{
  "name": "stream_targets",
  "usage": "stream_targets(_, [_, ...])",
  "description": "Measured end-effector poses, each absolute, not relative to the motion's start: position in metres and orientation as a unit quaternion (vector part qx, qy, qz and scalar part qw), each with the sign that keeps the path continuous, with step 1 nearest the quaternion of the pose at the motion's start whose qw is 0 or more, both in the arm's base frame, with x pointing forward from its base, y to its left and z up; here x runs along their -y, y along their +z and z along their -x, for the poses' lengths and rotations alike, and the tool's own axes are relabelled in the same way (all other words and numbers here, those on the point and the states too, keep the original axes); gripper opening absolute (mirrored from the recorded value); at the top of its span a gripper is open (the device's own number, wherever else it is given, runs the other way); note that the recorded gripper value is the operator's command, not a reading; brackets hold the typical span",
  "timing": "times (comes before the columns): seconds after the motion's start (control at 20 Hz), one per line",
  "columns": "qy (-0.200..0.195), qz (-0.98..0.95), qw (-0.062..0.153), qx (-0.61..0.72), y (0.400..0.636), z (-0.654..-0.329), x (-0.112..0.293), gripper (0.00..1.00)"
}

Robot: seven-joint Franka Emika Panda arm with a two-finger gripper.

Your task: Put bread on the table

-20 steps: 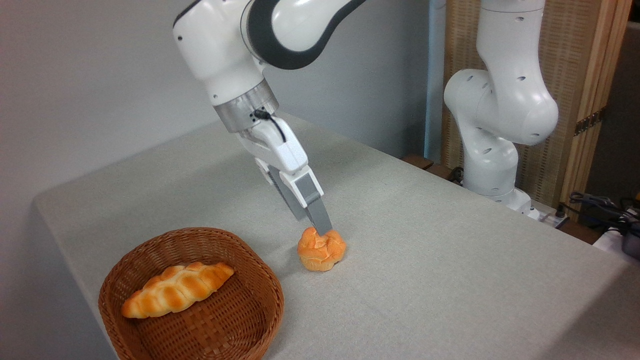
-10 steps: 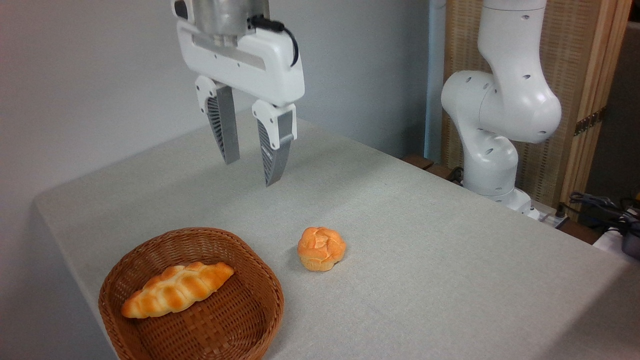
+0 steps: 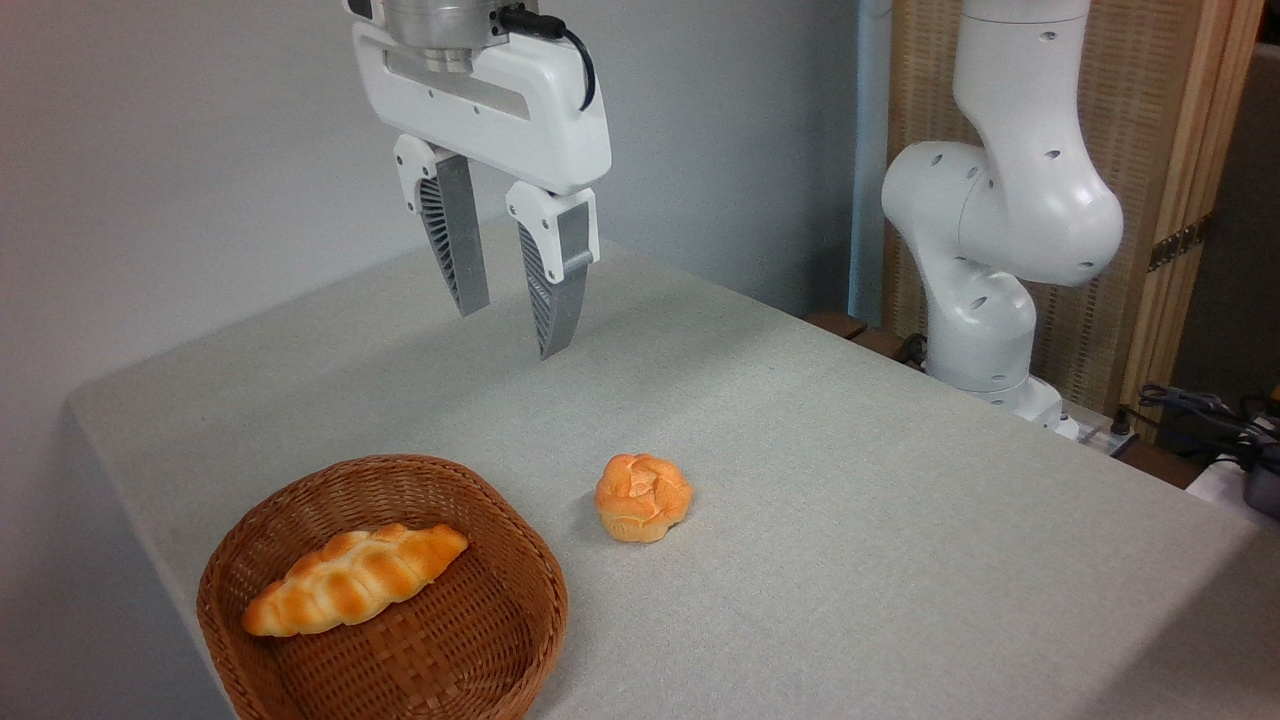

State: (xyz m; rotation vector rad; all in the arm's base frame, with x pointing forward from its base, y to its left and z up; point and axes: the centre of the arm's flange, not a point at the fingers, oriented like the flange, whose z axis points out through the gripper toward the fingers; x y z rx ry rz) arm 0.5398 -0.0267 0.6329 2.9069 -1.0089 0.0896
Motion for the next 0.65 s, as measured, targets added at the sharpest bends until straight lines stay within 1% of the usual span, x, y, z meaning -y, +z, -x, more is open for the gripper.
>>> stream_targets(0.2, [0.018,-0.944,0.031,0.329,0.6255,-0.5439,0.0274,1.0])
stream_targets(0.4, [-0.001,-0.943,0.009,0.334,0.6247,-0.547,0.027,1.0])
stream_targets(0.65, [-0.005,-0.942,0.008,0.336,0.6251,-0.5508,0.0286,1.0])
